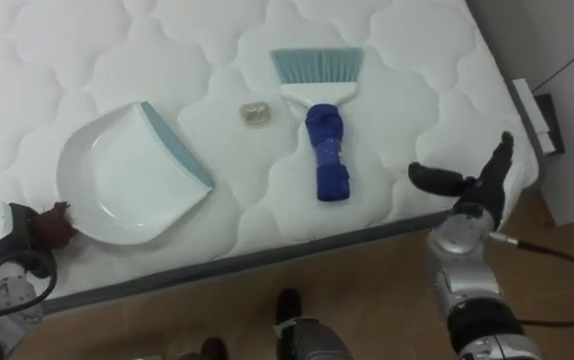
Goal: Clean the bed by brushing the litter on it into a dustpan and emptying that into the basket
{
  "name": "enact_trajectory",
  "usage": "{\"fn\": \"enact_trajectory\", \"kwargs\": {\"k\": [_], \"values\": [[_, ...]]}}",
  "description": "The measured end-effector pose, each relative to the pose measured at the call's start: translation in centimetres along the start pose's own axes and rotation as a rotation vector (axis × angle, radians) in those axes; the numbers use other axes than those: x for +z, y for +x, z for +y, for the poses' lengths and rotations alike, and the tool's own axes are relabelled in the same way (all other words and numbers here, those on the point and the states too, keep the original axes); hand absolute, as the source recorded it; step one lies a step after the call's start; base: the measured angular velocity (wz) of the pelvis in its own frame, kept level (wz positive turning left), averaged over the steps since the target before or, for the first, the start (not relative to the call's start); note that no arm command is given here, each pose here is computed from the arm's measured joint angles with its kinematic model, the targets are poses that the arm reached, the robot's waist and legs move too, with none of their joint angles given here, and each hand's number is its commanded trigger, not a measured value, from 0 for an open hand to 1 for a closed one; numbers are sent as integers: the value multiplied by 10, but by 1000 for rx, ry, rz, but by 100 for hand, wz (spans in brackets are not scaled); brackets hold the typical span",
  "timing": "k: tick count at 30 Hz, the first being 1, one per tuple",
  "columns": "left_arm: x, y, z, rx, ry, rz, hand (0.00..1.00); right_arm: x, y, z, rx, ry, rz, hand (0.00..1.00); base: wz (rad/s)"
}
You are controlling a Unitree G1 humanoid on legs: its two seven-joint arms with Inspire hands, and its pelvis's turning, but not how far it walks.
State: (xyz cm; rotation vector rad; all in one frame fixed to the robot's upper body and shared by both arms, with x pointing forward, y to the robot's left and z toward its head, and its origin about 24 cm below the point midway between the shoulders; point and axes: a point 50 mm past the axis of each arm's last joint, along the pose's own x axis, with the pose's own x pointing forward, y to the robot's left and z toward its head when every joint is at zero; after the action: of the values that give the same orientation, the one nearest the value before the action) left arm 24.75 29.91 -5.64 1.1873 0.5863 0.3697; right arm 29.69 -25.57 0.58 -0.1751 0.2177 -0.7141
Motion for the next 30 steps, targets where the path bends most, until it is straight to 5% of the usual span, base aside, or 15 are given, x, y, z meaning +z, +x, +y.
{"fn": "enact_trajectory", "kwargs": {"k": [11,30], "values": [[20,4,-1,-80,27,-75,100,20,-8,24,74,-12,-105,0,4],[45,8,2,-122,35,-148,100,-13,-13,41,286,-170,17,0,3]]}}
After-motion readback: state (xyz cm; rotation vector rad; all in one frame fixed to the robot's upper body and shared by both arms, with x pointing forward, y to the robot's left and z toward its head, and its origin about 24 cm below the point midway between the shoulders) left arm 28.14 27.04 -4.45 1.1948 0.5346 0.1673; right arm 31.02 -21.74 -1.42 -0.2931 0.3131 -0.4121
